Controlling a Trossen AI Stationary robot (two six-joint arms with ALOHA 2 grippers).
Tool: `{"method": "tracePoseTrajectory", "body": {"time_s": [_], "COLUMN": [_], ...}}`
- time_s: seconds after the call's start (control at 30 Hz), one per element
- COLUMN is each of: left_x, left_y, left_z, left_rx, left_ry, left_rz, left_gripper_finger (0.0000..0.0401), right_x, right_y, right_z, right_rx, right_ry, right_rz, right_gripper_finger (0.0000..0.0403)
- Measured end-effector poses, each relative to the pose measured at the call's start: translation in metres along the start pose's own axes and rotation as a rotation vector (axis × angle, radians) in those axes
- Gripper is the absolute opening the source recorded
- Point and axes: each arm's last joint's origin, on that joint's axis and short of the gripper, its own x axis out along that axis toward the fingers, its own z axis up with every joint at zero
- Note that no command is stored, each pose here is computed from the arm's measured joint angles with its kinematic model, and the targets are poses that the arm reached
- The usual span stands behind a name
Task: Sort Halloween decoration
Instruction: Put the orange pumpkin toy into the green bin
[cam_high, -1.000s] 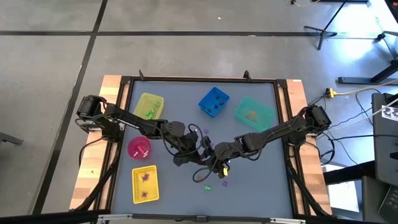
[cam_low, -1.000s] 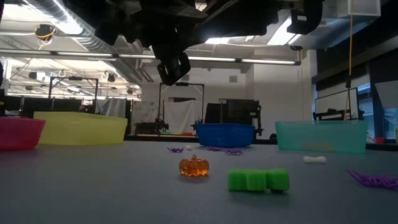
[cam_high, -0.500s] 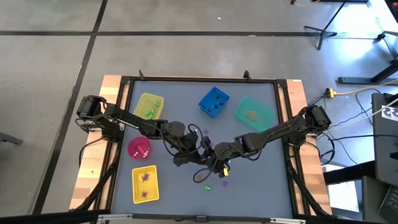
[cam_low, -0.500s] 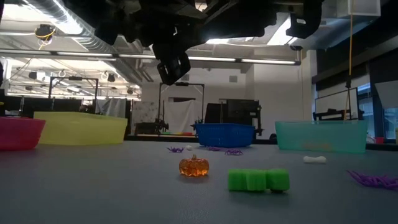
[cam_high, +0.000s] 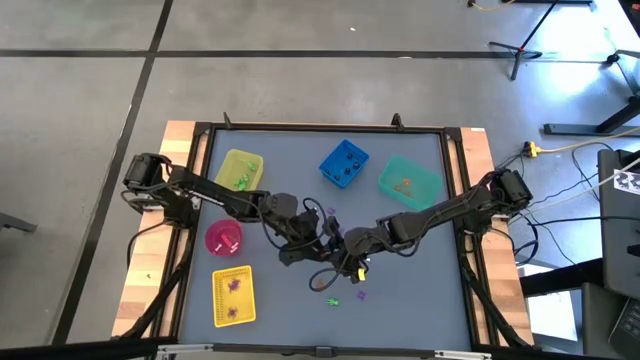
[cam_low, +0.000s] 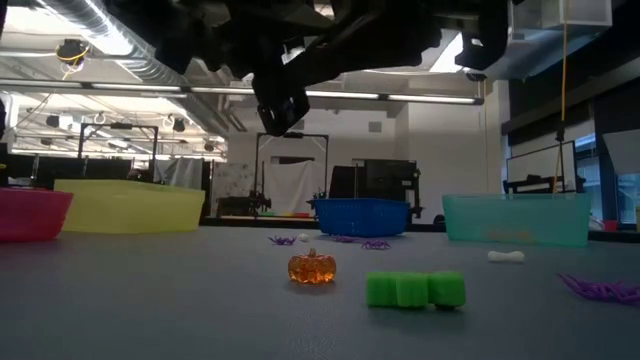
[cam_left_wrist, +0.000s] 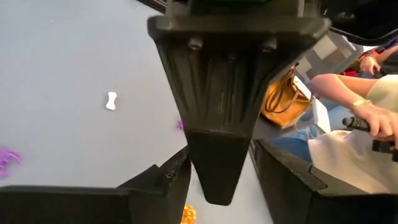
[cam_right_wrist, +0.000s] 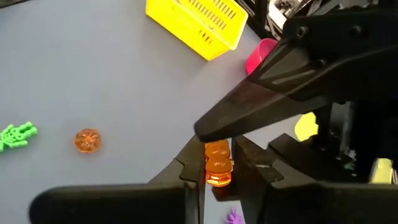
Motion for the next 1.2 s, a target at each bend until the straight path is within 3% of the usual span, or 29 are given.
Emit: {"method": "tracePoseTrajectory", "body": {"time_s": [0.27,0.57,0.73,0.97,1.2], "left_x": [-0.001,-0.005,-0.006,-0.008,-0.008], "left_y": [0.004,0.015,0.02,0.024,0.026], "left_z": [0.0,0.0,0.002,0.003,0.003], "left_rx": [0.027,0.041,0.101,0.201,0.272], "left_ry": [-0.002,-0.006,-0.023,-0.051,-0.054], "left_rz": [0.03,0.142,0.202,0.333,0.395], "left_gripper_finger": [0.0162,0.0162,0.0162,0.0162,0.0162], "right_x": [-0.001,-0.015,-0.031,-0.067,-0.101], "right_y": [0.003,0.008,0.011,0.005,-0.022], "right_z": [-0.006,-0.019,-0.031,-0.047,-0.081], "right_rx": [0.03,0.125,0.15,0.168,0.355], "right_ry": [0.097,0.273,0.459,0.734,1.01], "right_rz": [-0.005,0.055,0.04,-0.097,-0.153], "right_gripper_finger": [0.0058,0.0058,0.0058,0.0058,0.0058]}}
